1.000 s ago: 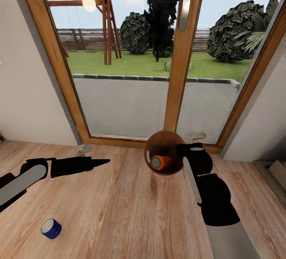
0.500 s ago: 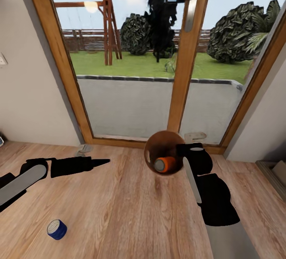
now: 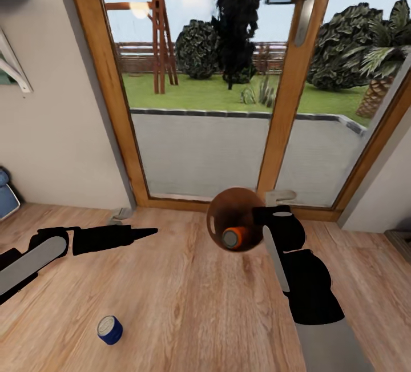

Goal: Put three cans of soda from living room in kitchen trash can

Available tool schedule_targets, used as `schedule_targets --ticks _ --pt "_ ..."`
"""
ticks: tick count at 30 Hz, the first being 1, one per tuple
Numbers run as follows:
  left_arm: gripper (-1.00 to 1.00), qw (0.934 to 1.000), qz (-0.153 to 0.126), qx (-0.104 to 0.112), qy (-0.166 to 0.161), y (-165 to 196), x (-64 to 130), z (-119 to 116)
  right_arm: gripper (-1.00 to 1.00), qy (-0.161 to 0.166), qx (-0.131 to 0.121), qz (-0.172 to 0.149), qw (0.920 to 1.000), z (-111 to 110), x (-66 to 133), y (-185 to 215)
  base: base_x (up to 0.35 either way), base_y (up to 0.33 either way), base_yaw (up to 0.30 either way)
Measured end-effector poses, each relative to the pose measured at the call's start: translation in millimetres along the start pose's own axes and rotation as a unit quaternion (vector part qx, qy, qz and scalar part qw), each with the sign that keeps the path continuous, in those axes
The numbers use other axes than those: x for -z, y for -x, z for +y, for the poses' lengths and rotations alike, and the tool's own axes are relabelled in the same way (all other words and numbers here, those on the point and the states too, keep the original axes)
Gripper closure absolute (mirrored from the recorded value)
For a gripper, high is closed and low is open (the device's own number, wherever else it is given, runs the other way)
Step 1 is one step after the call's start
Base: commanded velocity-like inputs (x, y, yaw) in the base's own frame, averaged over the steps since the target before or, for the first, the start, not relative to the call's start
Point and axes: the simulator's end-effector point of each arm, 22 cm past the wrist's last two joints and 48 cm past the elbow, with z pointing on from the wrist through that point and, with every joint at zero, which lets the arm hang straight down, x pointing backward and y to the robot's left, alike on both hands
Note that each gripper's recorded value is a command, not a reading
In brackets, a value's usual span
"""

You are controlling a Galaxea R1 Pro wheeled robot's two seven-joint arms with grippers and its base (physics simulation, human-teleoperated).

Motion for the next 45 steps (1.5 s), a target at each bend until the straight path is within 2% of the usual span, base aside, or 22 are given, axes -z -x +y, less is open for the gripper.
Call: schedule_targets --ticks 8,15,22,45 --pt "-1.00 1.0000 0.000 0.000 0.000 -0.1 0.0 0.1 1.00 0.007 -0.003 0.000 1.0000 3.6 0.2 0.2 0.000 0.280 0.000" --pt "-1.00 1.0000 0.000 0.002 0.003 -0.4 0.0 3.1 1.00 -0.002 0.003 -0.001 1.0000 -0.1 0.3 0.5 0.000 0.024 0.000" --pt "-1.00 1.0000 0.000 0.002 0.003 -0.4 0.2 3.4 1.00 0.005 0.001 0.000 1.0000 2.9 0.3 0.1 0.000 0.000 0.020" --pt "-1.00 1.0000 0.000 0.002 0.003 -0.3 0.1 3.4 1.00 0.013 -0.002 0.000 0.9999 7.0 0.4 -0.1 0.000 0.000 0.210"
